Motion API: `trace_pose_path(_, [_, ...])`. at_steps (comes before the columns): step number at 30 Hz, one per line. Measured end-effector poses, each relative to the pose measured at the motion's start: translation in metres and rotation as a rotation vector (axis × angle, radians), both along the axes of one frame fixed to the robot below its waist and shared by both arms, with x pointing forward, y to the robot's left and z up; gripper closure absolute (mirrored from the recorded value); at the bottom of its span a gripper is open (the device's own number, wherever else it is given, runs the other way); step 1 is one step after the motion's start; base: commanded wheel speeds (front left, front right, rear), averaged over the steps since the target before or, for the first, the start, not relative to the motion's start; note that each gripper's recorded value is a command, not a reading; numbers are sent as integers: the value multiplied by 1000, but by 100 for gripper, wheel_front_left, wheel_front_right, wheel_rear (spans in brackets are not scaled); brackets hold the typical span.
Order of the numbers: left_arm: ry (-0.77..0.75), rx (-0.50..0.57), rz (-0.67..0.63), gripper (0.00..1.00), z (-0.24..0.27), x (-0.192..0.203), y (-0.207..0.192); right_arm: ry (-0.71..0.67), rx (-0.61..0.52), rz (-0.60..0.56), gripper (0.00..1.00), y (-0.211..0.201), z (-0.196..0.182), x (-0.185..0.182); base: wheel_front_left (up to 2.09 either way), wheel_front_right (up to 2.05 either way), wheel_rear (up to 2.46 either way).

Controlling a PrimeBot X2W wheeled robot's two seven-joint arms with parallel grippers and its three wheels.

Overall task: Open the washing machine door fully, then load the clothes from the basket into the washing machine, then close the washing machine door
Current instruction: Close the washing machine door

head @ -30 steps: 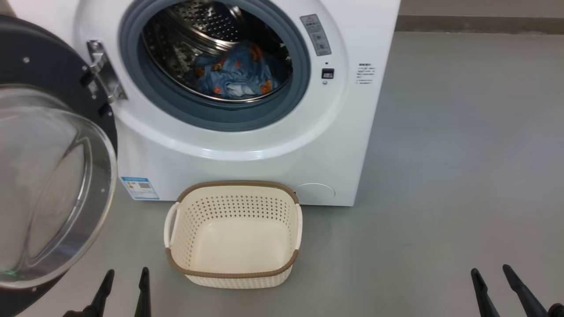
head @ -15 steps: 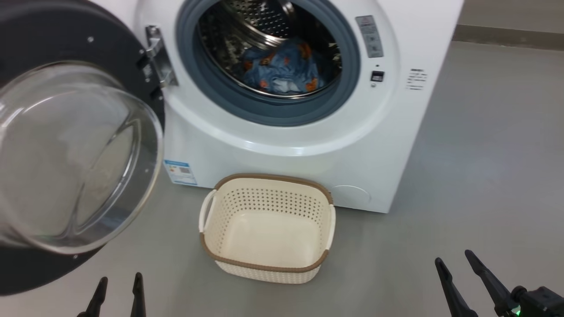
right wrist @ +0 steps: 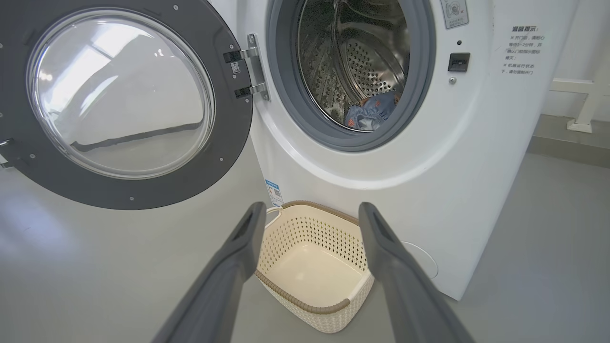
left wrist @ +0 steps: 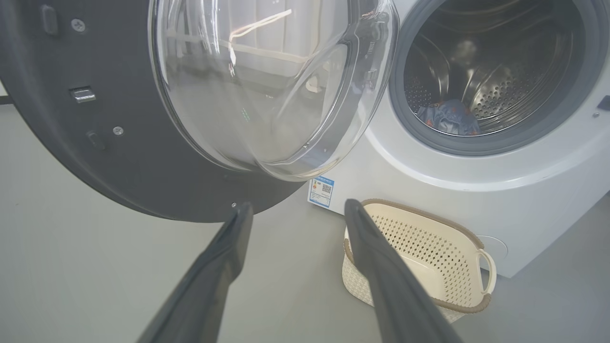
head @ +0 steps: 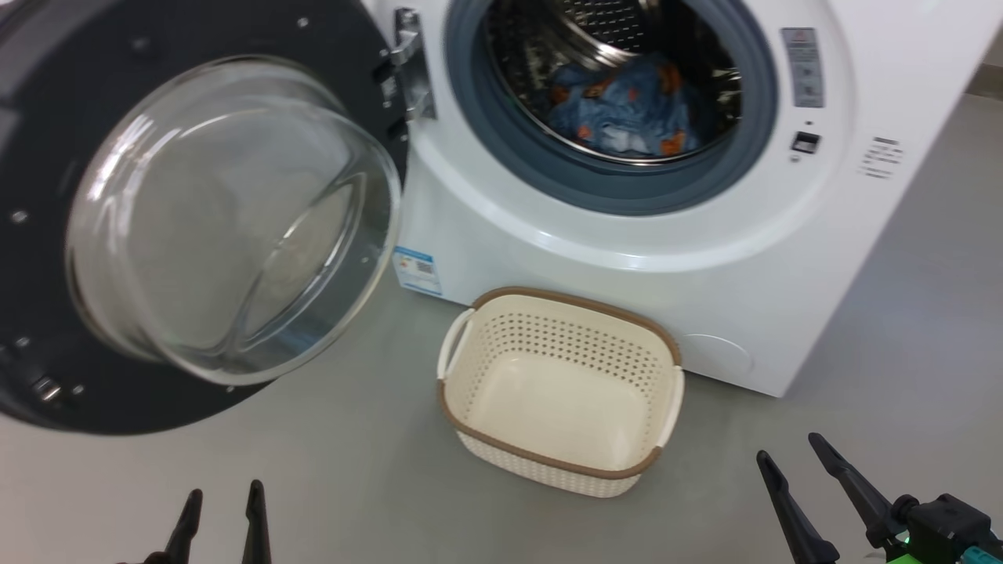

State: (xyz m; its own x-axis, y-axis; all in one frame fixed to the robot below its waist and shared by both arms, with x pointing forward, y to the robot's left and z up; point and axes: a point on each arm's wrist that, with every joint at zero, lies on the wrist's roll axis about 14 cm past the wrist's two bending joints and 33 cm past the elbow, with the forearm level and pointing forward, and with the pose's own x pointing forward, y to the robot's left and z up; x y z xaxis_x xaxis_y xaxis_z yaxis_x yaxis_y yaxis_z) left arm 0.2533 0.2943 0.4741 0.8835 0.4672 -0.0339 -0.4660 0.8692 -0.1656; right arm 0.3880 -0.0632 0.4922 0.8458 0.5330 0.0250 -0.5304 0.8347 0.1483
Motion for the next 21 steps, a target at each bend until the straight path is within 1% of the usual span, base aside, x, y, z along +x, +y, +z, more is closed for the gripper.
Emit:
trace_pose_path(4, [1,-8,49,0,0,-13,8,1,-14,60,0,17,-3,5,0,0,0])
trace_pose_path(8, [5,-11,103,0,-1,-29,17,-14,-4,132,0,43,2,8,0,0,0])
trace_pose_path(14, [8,-15,157,0,-2,-48,25,-11,-7,196,0,63,1,6,0,0,0])
trace_pose_path(21, [-5,-16,178,0,1,-55,27,-24,-4,211,0,69,6,6,0,0,0])
